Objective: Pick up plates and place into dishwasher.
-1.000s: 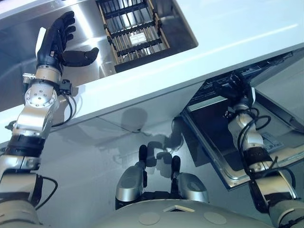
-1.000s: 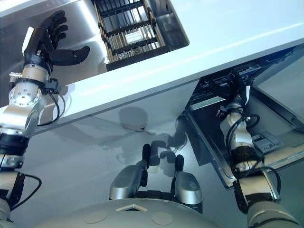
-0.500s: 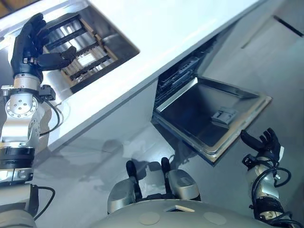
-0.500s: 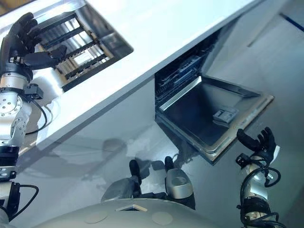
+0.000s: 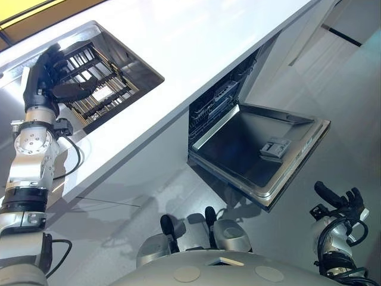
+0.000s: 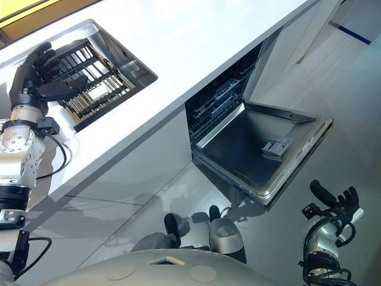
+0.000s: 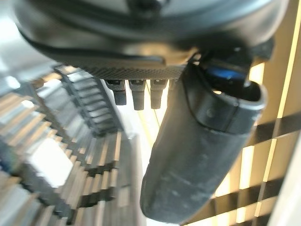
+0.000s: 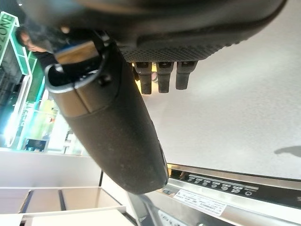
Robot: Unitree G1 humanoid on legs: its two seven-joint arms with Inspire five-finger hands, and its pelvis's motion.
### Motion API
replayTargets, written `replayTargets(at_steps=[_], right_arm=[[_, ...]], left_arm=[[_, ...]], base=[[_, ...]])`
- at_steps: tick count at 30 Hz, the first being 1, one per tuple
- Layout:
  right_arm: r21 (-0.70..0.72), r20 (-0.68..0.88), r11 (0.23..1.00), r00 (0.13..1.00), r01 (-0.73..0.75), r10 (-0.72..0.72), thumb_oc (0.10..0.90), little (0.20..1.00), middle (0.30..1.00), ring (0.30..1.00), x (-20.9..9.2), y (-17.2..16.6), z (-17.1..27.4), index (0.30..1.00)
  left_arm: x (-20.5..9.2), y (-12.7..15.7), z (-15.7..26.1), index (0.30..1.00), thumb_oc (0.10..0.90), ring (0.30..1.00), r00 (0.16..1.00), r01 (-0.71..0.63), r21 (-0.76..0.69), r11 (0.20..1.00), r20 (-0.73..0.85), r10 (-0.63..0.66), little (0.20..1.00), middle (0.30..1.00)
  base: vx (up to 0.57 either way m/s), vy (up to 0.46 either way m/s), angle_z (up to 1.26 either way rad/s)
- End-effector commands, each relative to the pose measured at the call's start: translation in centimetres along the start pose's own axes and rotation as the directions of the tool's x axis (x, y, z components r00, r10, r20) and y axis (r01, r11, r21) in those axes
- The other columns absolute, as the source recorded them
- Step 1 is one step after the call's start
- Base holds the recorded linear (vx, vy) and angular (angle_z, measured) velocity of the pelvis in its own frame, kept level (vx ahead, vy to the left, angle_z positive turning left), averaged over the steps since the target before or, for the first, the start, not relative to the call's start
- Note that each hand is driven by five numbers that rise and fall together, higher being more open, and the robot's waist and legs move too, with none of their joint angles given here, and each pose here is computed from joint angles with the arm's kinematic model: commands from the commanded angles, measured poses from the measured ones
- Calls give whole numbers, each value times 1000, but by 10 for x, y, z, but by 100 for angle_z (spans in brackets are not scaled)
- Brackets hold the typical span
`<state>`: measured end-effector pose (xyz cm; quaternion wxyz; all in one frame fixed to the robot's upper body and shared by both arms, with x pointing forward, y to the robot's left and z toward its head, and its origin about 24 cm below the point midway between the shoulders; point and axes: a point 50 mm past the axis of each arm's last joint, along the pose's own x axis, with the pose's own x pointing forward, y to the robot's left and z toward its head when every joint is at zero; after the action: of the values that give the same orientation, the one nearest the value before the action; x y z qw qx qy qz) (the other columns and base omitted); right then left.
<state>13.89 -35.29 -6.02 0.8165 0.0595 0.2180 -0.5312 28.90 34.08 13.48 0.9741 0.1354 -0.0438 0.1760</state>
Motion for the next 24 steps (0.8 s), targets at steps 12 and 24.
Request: replayTargets(at_steps=[12, 24], right_arm=[[527, -115, 849, 993, 26, 41, 800, 900, 900, 900, 22, 6, 15, 900], [775, -135, 631, 982, 24, 129, 800, 900, 900, 900, 30, 45, 45, 900]], left_arm=[[26, 27, 30, 900, 800, 900, 989, -61, -231, 971, 120, 90, 900, 900], [51, 6, 102, 900, 800, 900, 932, -4, -479, 878, 316, 177, 900, 900]], base=[[-88, -44, 5], [-114, 15, 8]])
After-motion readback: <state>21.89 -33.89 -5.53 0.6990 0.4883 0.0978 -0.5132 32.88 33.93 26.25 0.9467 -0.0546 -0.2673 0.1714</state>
